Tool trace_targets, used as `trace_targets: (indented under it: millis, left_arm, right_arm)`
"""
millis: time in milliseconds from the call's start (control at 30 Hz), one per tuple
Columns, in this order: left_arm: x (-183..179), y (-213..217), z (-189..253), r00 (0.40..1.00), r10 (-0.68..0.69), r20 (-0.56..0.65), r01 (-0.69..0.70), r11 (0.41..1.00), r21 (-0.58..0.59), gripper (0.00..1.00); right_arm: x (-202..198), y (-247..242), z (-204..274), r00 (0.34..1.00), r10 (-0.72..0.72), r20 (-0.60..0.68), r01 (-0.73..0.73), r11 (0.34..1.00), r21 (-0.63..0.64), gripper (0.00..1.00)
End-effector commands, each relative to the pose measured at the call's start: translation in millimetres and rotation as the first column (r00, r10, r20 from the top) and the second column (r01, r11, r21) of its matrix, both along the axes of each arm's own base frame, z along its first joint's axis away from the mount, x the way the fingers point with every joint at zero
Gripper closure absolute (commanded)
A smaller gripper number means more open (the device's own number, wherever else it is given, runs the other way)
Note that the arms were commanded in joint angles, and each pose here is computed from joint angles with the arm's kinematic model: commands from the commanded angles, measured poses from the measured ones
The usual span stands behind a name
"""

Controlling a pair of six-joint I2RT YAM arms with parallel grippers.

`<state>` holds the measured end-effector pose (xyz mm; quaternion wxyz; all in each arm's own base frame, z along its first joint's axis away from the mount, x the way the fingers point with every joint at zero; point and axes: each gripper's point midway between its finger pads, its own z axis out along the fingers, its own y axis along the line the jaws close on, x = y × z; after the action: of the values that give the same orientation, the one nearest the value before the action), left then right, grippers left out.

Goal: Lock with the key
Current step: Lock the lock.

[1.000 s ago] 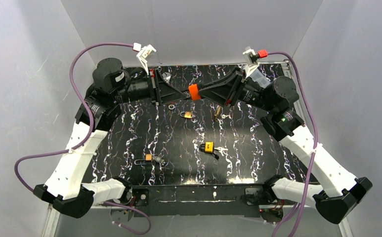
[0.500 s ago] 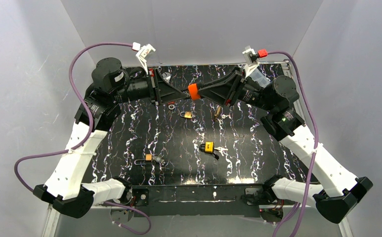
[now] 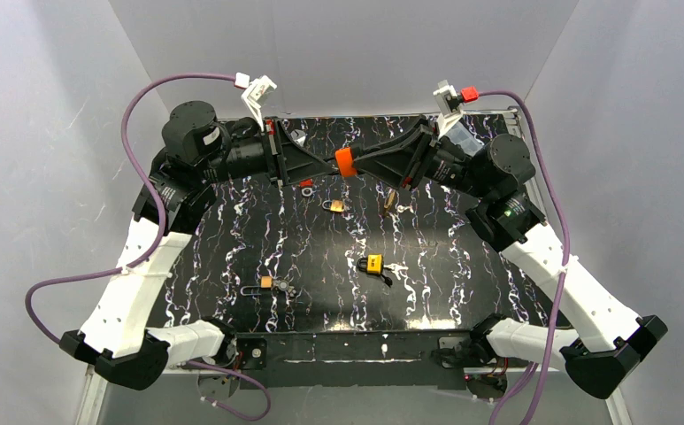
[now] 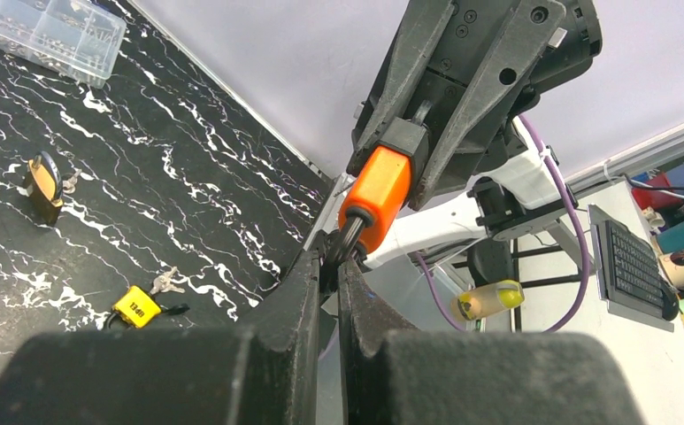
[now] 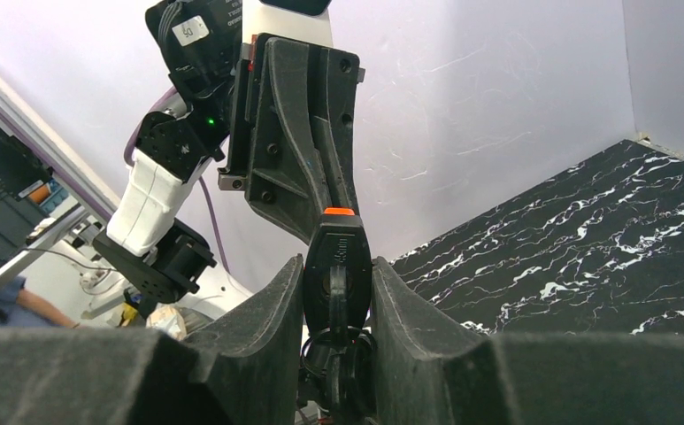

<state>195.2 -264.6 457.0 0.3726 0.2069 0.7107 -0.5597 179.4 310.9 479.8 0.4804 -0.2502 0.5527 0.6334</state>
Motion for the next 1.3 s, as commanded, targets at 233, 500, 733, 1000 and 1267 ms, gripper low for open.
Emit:
trace_targets:
  millis: [233,500,733,1000,1267]
  left_arm:
    - [-5.1,-17.3,45.3,0.988,-0.063,0.139,0.079,0.991,-0.111,1.0]
    - [12.7,10.1,2.6,0.984,0.124,0.126,-0.135,0.987,0.083,1.0]
    - [0.0,25.6,-9.9,0.982,0.136,0.127,-0.156,0.975,0.156,1.0]
    - [-6.4,25.2,-11.4,0.989,0.114,0.092,-0.128,0.977,0.17,1.0]
    - [-4.7,17.5,-9.6,0.994,0.084,0.067,-0.094,0.983,0.157,1.0]
  right_arm:
    - [-41.7,37.0,-61.5,0.959,0.246,-0.138,-0.267,0.95,-0.164,0.99]
    - [-18.9,3.0,-56.2,0.973,0.185,-0.137,-0.201,0.973,-0.117,0.48]
    - [-5.3,-36.6,-60.3,0.961,0.232,-0.153,-0.24,0.97,-0.037,0.31]
    - [-9.6,-36.9,-62.8,0.953,0.267,-0.141,-0.277,0.959,-0.058,0.31]
    - [-1.6,-28.8,-66.7,0.966,0.225,-0.13,-0.24,0.964,-0.116,0.32]
